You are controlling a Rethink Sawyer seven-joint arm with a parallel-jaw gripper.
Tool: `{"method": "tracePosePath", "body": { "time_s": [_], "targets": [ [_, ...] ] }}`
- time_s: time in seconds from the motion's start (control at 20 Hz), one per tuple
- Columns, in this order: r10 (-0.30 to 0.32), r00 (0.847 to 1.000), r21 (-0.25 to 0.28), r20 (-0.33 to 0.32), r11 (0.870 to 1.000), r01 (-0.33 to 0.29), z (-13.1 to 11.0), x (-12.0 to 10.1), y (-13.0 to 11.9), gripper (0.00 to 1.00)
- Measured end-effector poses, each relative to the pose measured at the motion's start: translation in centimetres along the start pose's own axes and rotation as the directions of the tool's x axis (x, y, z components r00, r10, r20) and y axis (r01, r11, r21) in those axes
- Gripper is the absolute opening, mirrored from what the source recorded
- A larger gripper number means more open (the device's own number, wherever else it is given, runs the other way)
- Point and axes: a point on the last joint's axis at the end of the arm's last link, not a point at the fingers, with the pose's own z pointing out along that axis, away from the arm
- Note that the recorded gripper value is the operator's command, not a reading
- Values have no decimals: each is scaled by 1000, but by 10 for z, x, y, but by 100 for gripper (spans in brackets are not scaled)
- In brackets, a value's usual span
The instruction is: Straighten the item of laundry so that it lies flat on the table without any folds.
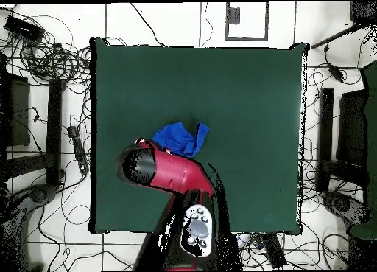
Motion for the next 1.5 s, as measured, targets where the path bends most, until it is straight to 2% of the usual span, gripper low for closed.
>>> {"method": "tracePosePath", "body": {
  "time_s": [0.05,0.2,0.5,1.05,1.5],
  "targets": [
    [4,1000,1,20,1000,-4,5,-19,-5,100],
    [4,999,5,42,1000,-4,14,-41,-12,100],
    [-13,998,21,59,1000,12,34,-64,-23,100],
    [-35,998,60,48,998,32,80,-72,-66,100],
    [-53,996,29,67,998,51,94,-81,-97,100]
  ]
}}
